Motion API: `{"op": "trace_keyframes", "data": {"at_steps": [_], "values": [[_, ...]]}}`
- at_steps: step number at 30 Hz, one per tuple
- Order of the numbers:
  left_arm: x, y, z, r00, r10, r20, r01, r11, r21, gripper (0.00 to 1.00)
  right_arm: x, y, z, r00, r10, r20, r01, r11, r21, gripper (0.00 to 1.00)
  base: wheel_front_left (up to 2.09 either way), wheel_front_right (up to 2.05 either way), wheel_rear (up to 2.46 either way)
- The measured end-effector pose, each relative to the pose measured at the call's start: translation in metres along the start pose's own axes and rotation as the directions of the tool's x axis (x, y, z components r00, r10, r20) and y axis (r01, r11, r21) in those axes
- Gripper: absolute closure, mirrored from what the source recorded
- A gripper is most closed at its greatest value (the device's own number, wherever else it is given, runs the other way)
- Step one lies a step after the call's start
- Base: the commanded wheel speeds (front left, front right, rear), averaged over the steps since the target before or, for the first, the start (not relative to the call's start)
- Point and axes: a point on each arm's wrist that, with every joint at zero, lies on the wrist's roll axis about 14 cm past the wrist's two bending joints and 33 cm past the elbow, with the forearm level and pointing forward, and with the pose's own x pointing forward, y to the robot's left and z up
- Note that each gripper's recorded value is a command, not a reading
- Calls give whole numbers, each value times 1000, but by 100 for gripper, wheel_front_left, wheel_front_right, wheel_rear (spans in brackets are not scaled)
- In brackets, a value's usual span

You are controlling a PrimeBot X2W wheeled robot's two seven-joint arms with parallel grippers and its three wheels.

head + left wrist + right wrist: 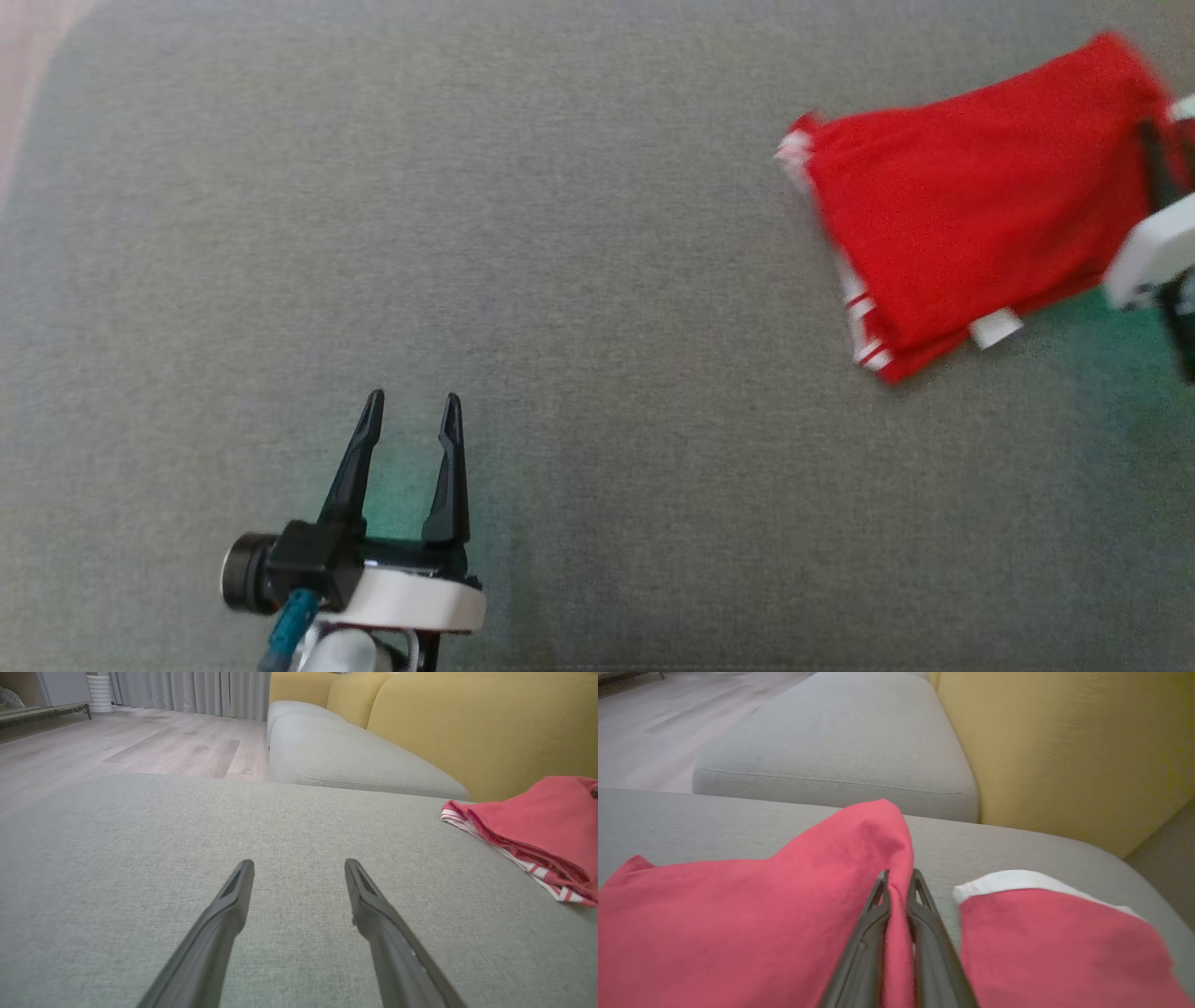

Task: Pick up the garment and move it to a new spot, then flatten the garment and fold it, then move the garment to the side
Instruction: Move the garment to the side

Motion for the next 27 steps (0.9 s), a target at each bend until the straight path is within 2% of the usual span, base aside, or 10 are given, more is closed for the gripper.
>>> {"op": "trace_keyframes", "data": {"at_steps": [9, 10, 18, 19, 20, 21, 22, 27], "values": [[20, -18, -1, 998, -66, 2, 66, 998, -7, 0, -21, -87, -10, 983, -181, -39, 180, 983, -46, 100, 0, 0, 0], [20, -18, -1, 998, -66, 2, 66, 998, -7, 0, -21, -87, -10, 983, -181, -39, 180, 983, -46, 100, 0, 0, 0], [27, -19, -4, 998, -70, -4, 70, 997, -21, 0, -41, -151, -7, 950, -309, -45, 303, 947, -104, 100, 0, 0, 0], [28, -18, -4, 998, -66, -5, 66, 997, -36, 0, -42, -155, -3, 948, -317, -39, 311, 944, -113, 92, 0, 0, 0], [28, -18, -3, 998, -65, -4, 65, 997, -41, 0, -42, -160, 0, 945, -325, -33, 320, 940, -117, 65, 0, 0, 0], [28, -18, -2, 998, -65, 0, 65, 997, -42, 0, -43, -164, 3, 942, -335, -25, 330, 937, -116, 14, 0, 0, 0], [29, -18, -1, 998, -64, 4, 65, 997, -41, 0, -44, -167, 7, 939, -343, -19, 339, 933, -117, 0, 0, 0, 0], [30, -15, 16, 997, -50, 53, 53, 997, -59, 0, -56, -179, 16, 926, -378, 2, 375, 919, -123, 0, 0, 0, 0]]}}
